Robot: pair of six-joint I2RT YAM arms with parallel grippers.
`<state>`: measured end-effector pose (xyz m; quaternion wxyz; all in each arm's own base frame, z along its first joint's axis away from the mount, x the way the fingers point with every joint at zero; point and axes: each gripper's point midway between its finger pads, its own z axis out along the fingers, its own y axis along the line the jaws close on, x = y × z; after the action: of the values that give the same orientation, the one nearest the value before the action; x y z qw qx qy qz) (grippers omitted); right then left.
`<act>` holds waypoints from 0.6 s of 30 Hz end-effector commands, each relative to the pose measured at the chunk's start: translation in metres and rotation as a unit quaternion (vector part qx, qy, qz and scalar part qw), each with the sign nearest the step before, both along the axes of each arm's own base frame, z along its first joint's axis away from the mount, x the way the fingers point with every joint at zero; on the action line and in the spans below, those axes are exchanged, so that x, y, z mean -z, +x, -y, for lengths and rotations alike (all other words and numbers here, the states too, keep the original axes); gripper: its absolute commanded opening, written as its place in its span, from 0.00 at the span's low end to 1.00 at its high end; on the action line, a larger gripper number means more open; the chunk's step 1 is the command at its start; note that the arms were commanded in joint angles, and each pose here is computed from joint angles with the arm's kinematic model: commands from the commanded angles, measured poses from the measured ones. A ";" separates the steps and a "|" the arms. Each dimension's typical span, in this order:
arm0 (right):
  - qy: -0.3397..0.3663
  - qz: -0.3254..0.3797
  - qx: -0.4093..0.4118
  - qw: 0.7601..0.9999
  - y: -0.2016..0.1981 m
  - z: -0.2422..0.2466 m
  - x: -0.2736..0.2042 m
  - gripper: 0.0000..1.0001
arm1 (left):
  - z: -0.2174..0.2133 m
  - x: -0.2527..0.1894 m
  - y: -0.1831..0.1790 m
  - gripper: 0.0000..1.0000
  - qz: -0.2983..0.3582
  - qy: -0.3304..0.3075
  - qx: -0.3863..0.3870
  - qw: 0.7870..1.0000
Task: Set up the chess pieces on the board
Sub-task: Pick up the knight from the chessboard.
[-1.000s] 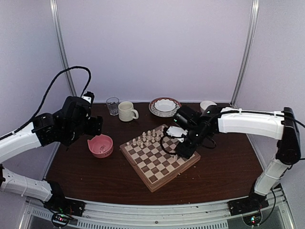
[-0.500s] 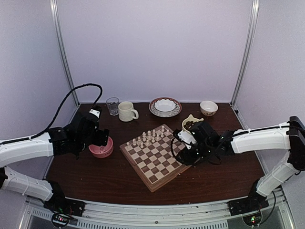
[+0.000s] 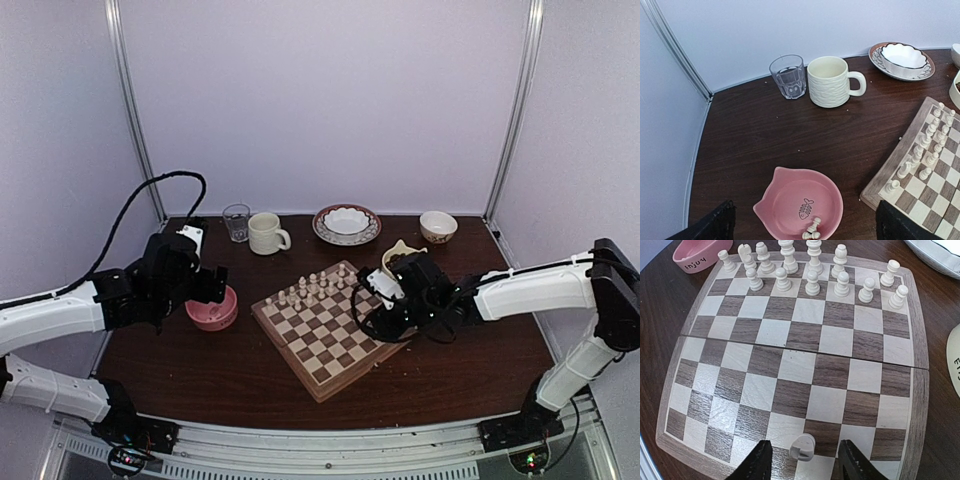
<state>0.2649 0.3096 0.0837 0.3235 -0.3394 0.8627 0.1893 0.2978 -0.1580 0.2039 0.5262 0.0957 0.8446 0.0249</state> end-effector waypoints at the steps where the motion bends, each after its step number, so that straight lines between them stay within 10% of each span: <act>1: 0.002 0.001 0.004 1.000 0.006 -0.004 -0.006 0.44 | 0.002 -0.006 0.002 0.98 0.014 -0.017 0.001 1.000; 18: -0.037 -0.026 -0.009 0.999 0.001 -0.001 0.004 0.37 | 0.001 -0.004 0.003 0.98 0.009 -0.010 -0.005 1.000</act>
<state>0.2618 0.3087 0.0718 0.2832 -0.3515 0.8757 0.1716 0.2976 -0.1577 0.2040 0.5263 0.0952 0.8446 0.0250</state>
